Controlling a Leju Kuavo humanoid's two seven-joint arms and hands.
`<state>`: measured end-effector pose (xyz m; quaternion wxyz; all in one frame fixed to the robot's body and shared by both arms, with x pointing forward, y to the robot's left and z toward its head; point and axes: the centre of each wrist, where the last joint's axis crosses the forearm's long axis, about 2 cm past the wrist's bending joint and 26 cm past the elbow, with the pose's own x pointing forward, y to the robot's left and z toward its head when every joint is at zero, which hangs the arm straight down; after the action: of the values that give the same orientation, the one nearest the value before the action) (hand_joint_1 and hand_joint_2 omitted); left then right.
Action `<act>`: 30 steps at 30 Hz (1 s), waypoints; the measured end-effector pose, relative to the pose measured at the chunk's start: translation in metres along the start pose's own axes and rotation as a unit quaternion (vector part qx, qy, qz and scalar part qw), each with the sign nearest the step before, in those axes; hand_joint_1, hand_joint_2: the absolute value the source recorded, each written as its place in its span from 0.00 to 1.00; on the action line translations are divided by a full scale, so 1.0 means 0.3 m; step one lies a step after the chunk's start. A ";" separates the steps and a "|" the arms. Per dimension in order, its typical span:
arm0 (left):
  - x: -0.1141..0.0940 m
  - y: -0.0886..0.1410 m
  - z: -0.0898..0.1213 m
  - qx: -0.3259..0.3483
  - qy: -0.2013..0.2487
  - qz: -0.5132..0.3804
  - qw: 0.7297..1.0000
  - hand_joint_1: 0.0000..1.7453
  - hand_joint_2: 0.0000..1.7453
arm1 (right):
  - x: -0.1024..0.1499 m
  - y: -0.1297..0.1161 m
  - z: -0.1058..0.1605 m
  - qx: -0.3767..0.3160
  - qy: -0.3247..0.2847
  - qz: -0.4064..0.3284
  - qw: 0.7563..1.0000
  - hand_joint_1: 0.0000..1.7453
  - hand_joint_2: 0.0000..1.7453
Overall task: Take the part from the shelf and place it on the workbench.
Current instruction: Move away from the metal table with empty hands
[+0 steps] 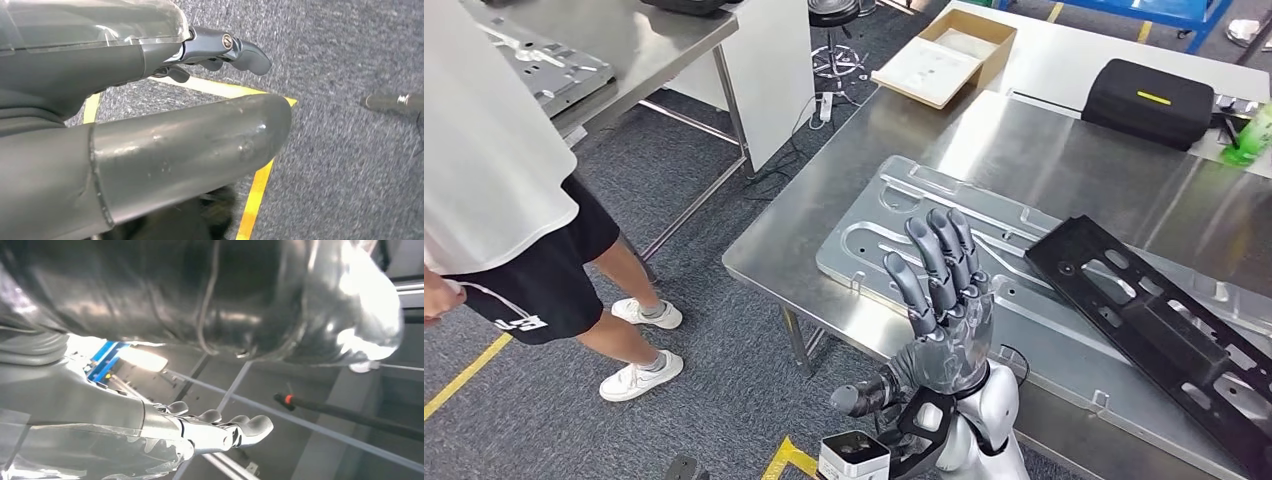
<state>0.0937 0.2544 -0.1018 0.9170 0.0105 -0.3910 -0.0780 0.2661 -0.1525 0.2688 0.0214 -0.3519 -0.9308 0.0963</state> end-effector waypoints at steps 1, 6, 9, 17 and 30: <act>0.003 0.000 -0.002 0.000 -0.002 0.000 1.000 0.00 0.00 | -0.001 0.001 -0.002 -0.001 -0.001 0.000 1.000 0.00 0.00; 0.002 -0.003 -0.001 0.002 -0.005 0.005 1.000 0.00 0.00 | -0.004 0.011 -0.023 -0.002 -0.013 0.002 1.000 0.00 0.00; 0.010 -0.006 -0.006 0.001 -0.007 0.006 1.000 0.00 0.00 | -0.005 0.016 -0.019 0.004 -0.017 0.004 1.000 0.00 0.00; 0.006 -0.015 -0.002 0.001 -0.002 0.010 1.000 0.00 0.00 | -0.009 0.025 -0.012 0.012 -0.018 0.004 1.000 0.00 0.00; -0.008 -0.039 0.012 0.007 0.013 0.024 1.000 0.00 0.00 | -0.009 0.028 0.031 0.042 -0.018 0.014 0.999 0.00 0.00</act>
<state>0.0879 0.2434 -0.1021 0.9237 0.0089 -0.3793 -0.0534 0.2725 -0.1497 0.2581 0.0179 -0.3615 -0.9212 0.1425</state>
